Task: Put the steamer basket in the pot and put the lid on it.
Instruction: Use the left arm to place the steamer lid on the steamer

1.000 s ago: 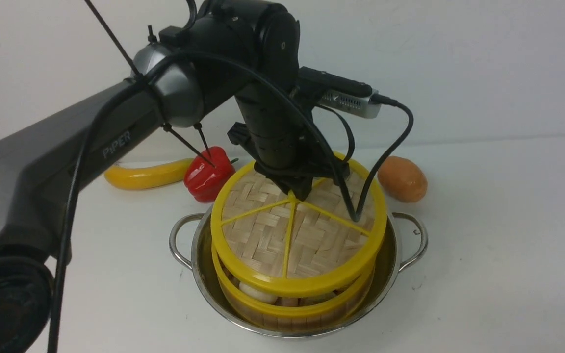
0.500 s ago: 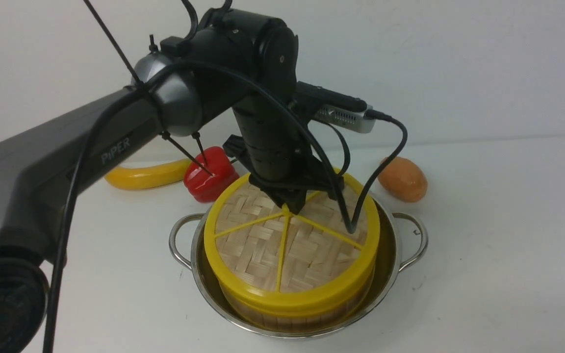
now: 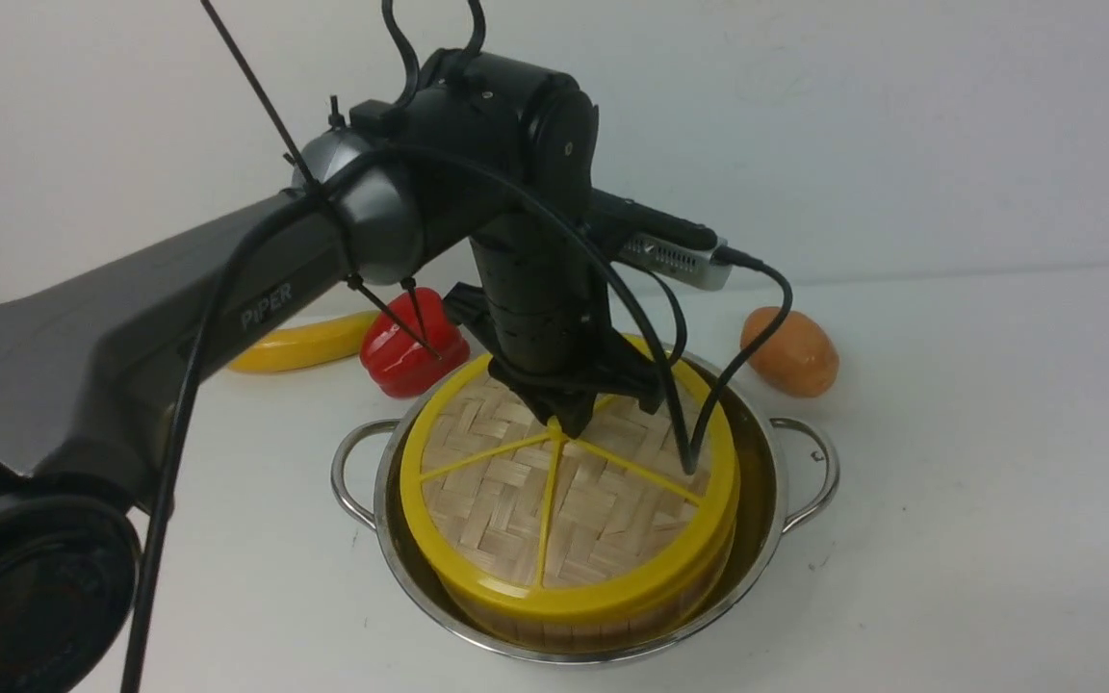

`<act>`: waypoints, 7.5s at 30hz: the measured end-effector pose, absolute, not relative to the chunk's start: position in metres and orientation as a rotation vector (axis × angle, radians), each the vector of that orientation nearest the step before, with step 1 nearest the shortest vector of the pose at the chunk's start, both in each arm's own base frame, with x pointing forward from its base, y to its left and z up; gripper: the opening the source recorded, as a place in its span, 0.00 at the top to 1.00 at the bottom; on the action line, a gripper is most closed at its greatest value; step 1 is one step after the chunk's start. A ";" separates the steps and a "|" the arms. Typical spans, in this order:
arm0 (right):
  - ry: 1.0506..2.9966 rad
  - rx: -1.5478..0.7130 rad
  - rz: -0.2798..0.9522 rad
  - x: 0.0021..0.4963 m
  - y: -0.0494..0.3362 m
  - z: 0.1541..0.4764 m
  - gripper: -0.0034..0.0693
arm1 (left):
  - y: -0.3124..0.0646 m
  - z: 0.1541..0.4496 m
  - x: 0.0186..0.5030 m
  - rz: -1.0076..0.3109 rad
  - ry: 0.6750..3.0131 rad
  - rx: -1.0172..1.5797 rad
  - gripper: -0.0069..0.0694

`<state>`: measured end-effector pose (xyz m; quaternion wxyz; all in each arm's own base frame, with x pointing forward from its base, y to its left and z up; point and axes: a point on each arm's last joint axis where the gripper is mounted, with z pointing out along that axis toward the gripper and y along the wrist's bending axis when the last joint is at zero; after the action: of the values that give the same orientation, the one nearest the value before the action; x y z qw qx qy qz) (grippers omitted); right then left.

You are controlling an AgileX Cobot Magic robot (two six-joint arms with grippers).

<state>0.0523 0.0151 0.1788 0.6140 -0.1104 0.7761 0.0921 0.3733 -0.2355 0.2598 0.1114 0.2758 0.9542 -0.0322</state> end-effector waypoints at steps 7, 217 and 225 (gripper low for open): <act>1.788 -0.263 0.219 0.052 0.016 0.179 0.62 | -0.236 0.260 0.373 -0.095 2.800 0.809 0.75; 1.783 -0.309 0.257 0.051 0.018 0.179 0.62 | -0.226 0.282 0.348 -0.199 2.807 0.769 0.54; 1.778 -0.343 0.284 0.051 0.020 0.179 0.62 | -0.222 0.293 0.345 -0.170 2.778 0.770 0.54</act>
<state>0.0505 0.0202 0.1788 0.6086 -0.1483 0.7698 0.1227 0.3454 -0.2217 0.2928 0.1265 0.2646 0.9542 -0.0582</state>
